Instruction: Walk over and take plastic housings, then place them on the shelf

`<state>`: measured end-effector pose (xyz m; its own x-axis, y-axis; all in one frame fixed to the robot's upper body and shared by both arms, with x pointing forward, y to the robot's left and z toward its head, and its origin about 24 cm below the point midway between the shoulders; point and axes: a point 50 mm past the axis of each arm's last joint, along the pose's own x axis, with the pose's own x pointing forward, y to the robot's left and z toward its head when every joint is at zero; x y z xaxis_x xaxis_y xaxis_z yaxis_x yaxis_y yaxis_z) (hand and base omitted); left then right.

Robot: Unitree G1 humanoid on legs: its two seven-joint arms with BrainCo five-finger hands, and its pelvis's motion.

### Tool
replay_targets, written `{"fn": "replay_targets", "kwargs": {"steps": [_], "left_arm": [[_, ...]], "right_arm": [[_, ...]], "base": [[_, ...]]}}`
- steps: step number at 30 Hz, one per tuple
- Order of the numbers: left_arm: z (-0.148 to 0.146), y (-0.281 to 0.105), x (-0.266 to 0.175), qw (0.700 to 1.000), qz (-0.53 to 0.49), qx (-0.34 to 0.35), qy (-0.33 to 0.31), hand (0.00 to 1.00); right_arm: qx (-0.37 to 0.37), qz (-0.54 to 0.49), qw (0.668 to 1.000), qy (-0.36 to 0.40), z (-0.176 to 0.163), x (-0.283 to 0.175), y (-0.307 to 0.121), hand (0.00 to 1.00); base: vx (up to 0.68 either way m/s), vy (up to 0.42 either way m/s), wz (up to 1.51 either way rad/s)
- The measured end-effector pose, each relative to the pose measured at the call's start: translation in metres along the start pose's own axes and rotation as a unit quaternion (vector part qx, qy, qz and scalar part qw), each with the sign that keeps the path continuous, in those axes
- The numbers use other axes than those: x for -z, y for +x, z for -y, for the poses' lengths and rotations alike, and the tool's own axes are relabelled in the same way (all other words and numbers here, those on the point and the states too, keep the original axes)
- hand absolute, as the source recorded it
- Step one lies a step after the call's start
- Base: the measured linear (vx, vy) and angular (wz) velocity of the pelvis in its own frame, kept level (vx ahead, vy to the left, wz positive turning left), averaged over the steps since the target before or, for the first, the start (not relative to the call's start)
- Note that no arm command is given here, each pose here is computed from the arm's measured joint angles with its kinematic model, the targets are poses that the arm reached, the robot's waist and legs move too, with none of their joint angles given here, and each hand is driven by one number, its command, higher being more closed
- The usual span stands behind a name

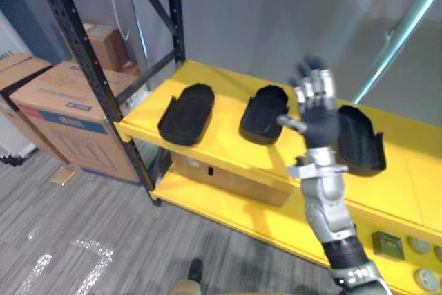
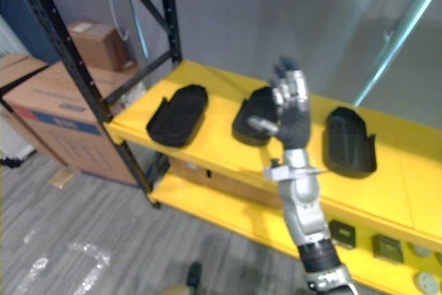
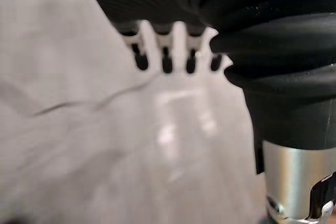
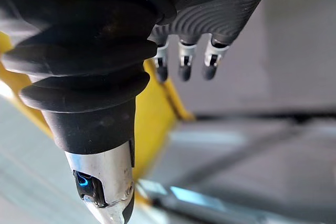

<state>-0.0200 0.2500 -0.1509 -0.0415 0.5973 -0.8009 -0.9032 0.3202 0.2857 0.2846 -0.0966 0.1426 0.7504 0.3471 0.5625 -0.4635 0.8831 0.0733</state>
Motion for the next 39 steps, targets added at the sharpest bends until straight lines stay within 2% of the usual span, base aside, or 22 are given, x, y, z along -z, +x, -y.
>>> {"fn": "replay_targets", "kwargs": {"steps": [4,9,15,17,20,24,27,30,32,35,39], "left_arm": [[-0.011,-0.009,0.043,0.996,-0.085,0.013,-0.025,0.00],[-0.006,-0.011,0.045,0.995,-0.083,0.041,-0.034,0.00],[0.048,-0.011,0.012,0.990,-0.011,0.139,0.008,0.00],[0.056,-0.012,0.003,0.987,0.013,0.158,0.032,0.00],[0.063,-0.006,-0.033,0.980,0.074,0.176,0.063,0.00],[0.087,-0.006,-0.091,0.966,0.154,0.203,0.037,0.00],[0.095,-0.012,-0.102,0.959,0.179,0.217,0.018,0.00],[0.091,-0.010,-0.096,0.963,0.166,0.213,0.006,0.00],[0.091,-0.012,-0.072,0.967,0.133,0.216,0.011,0.00],[0.078,-0.010,-0.051,0.973,0.105,0.204,0.033,0.00],[0.089,-0.015,-0.041,0.967,0.095,0.230,0.058,0.00]], "right_arm": [[-0.034,-0.003,0.999,0.022,-0.015,0.006,0.006,0.00],[-0.039,0.005,0.998,0.048,-0.019,0.005,0.008,0.00],[-0.038,0.002,0.999,0.033,-0.021,0.006,0.006,0.00],[-0.034,0.001,0.999,0.040,-0.023,0.007,0.004,0.00],[-0.019,-0.004,0.999,0.042,-0.020,0.009,-0.007,0.00],[-0.036,0.015,0.999,0.031,-0.028,-0.001,-0.013,0.00],[-0.056,0.055,0.997,0.002,-0.034,-0.018,-0.010,0.00],[-0.071,0.079,0.994,-0.025,-0.037,-0.028,-0.008,0.00],[-0.072,0.081,0.993,-0.056,-0.025,-0.034,-0.010,0.00],[-0.071,0.092,0.991,-0.060,-0.016,-0.043,-0.006,0.00],[-0.091,0.121,0.985,-0.083,-0.014,-0.058,0.002,0.00]], "base": [[-0.02,-0.025,-0.29],[0.01,-0.025,0.09],[0.06,0.037,0.37],[0.07,0.121,-0.05],[0.10,0.066,0.30],[0.08,-0.010,0.29],[0.06,-0.101,0.40],[0.12,-0.208,0.33],[0.15,-0.190,0.25],[0.18,-0.151,0.06],[0.11,-0.072,0.14]]}}
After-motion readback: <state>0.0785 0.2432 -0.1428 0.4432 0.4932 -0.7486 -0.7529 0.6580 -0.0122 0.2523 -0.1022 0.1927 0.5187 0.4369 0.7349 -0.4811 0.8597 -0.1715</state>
